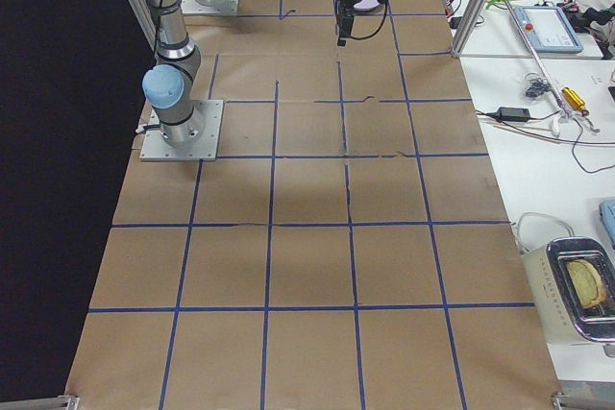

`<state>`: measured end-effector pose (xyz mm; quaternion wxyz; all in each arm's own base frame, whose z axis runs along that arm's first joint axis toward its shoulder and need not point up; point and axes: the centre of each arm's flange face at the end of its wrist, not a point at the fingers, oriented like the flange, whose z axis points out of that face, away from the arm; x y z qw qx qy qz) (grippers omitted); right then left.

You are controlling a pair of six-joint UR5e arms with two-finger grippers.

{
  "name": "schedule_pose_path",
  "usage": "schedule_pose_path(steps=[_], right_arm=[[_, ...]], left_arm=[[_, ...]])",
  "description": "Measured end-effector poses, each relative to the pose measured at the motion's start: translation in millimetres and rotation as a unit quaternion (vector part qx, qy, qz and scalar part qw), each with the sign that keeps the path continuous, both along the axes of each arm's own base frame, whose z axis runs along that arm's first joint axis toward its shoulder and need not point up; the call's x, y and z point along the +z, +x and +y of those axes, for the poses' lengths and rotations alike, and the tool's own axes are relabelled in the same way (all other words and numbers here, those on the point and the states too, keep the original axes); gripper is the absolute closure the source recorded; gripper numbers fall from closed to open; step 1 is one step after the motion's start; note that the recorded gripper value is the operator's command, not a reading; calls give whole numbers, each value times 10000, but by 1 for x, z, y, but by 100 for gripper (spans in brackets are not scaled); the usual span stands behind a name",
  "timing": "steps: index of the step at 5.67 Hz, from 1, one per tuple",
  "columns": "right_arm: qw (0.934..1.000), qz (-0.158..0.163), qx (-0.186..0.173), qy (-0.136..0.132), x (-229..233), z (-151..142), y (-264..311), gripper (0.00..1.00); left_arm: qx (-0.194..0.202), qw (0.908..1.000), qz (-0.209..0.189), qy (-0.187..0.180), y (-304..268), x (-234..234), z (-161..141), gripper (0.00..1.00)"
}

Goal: Flip cup and place on plate
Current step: 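Carry the upright mug over the lavender plate and lower it onto it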

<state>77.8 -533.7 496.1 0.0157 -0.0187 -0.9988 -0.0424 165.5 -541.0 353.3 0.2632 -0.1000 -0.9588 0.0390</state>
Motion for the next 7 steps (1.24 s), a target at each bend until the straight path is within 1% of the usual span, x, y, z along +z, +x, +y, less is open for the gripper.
schedule_pose_path(steps=[1,2,3,4,5,6,7], right_arm=[[10000,0,0,0,0,0,0,0],[10000,0,0,0,0,0,0,0],[10000,0,0,0,0,0,0,0],[10000,0,0,-1,0,0,0,0],[10000,0,0,-1,0,0,0,0],[10000,0,1,0,0,0,0,0],[10000,0,1,0,0,0,0,0]], left_arm=[[-207,9976,-646,-111,-51,8,-23,100],[-442,9907,-1260,-279,-103,8,-43,100],[-711,9797,-1820,-438,-148,-4,-58,100],[-1011,9685,-2206,-552,-186,-23,-70,100],[-1287,9590,-2461,-559,-217,-46,-77,99],[-1448,9532,-2599,-532,-234,-58,-78,97],[-1506,9512,-2642,-523,-239,-67,-77,97]])
